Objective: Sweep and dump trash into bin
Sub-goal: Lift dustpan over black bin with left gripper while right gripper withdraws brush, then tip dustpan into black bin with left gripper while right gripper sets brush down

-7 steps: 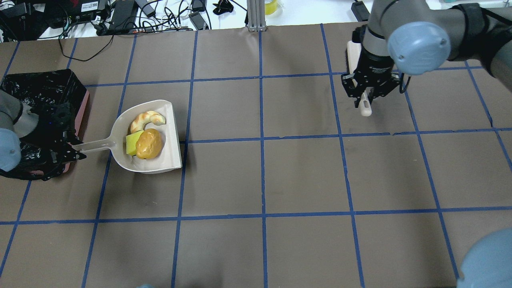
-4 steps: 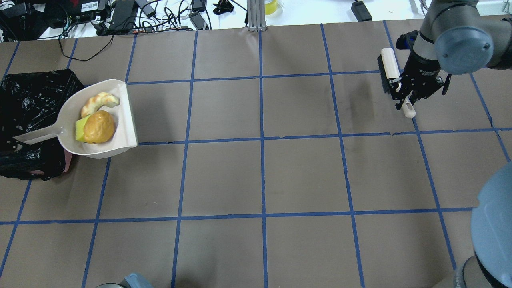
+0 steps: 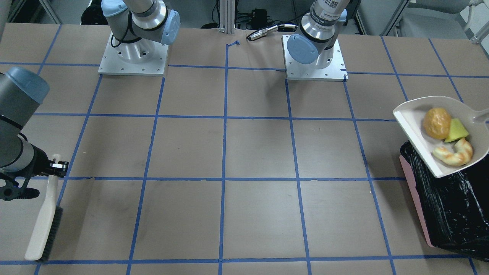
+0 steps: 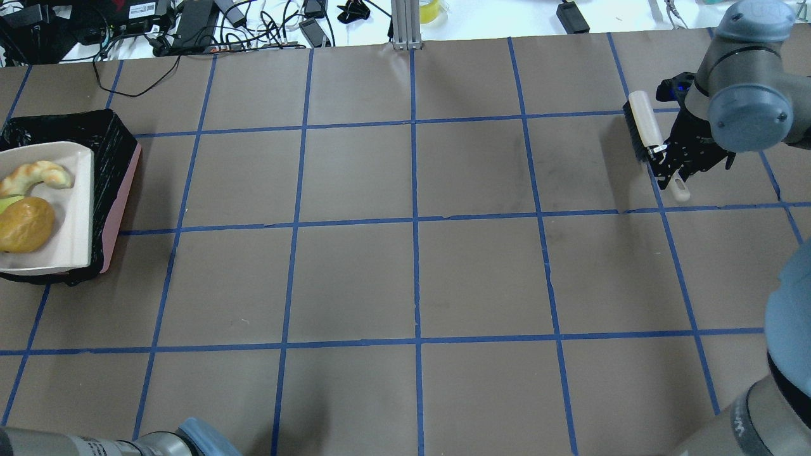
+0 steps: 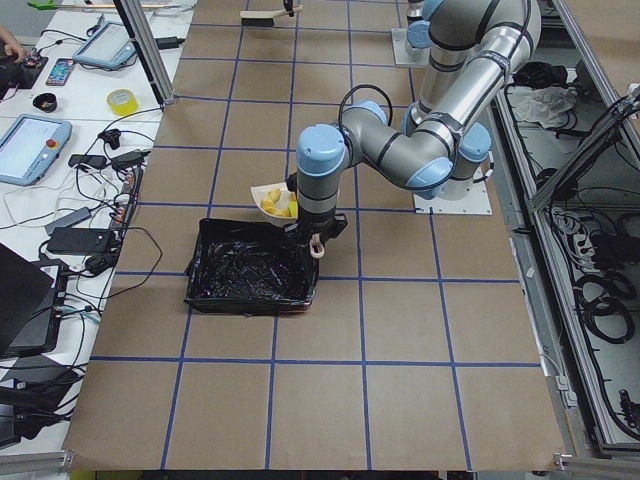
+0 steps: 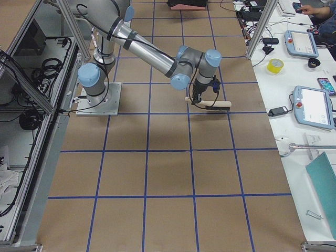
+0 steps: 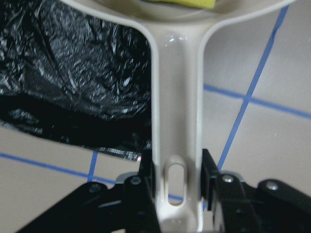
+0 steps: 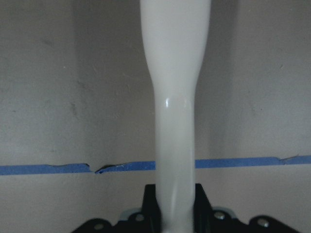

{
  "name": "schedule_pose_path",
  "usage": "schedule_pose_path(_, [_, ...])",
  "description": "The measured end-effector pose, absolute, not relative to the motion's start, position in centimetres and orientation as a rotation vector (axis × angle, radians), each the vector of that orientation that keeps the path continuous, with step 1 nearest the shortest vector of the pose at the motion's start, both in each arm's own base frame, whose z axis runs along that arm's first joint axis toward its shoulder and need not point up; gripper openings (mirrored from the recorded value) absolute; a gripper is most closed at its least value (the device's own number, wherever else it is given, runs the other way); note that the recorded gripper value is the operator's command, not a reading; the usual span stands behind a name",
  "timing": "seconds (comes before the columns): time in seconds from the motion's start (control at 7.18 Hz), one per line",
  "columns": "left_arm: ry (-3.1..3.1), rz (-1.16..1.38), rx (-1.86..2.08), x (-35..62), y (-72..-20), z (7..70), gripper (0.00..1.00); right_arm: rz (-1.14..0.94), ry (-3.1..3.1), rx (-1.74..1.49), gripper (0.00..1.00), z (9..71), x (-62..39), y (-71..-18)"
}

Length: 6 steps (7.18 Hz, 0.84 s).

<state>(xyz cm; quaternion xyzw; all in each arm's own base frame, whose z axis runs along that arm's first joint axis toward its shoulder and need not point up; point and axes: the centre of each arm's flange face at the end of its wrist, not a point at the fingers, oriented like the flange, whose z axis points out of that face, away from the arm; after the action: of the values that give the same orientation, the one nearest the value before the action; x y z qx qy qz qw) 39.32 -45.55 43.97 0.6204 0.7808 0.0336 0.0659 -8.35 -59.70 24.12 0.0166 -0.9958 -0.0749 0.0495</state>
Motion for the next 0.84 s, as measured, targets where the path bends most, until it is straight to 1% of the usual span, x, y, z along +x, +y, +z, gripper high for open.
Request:
schedule_pose_path(0.28, [2.236,0.181,1.881,44.1,-48.0,45.6,0.00,-0.235,-3.031,0.104,0.27,23.8,-8.4,-59.3])
schedule_pose_path(0.42, [2.197,0.195,1.882,46.3,-49.5,45.7,0.00,-0.237,-3.030,0.109,0.31,23.7,-8.4,-59.3])
schedule_pose_path(0.56, [2.168,0.208,1.875,48.1,-50.8,45.5,0.00,-0.238,-3.030,0.107,0.48,23.6,-8.4,-59.3])
schedule_pose_path(0.7, [2.144,0.233,1.860,49.3,-51.6,45.4,0.00,-0.239,-3.030,0.100,0.68,23.5,-8.4,-59.3])
schedule_pose_path(0.84, [2.117,0.266,1.845,49.8,-52.2,45.5,0.00,-0.240,-3.031,0.090,0.84,23.4,-8.4,-59.3])
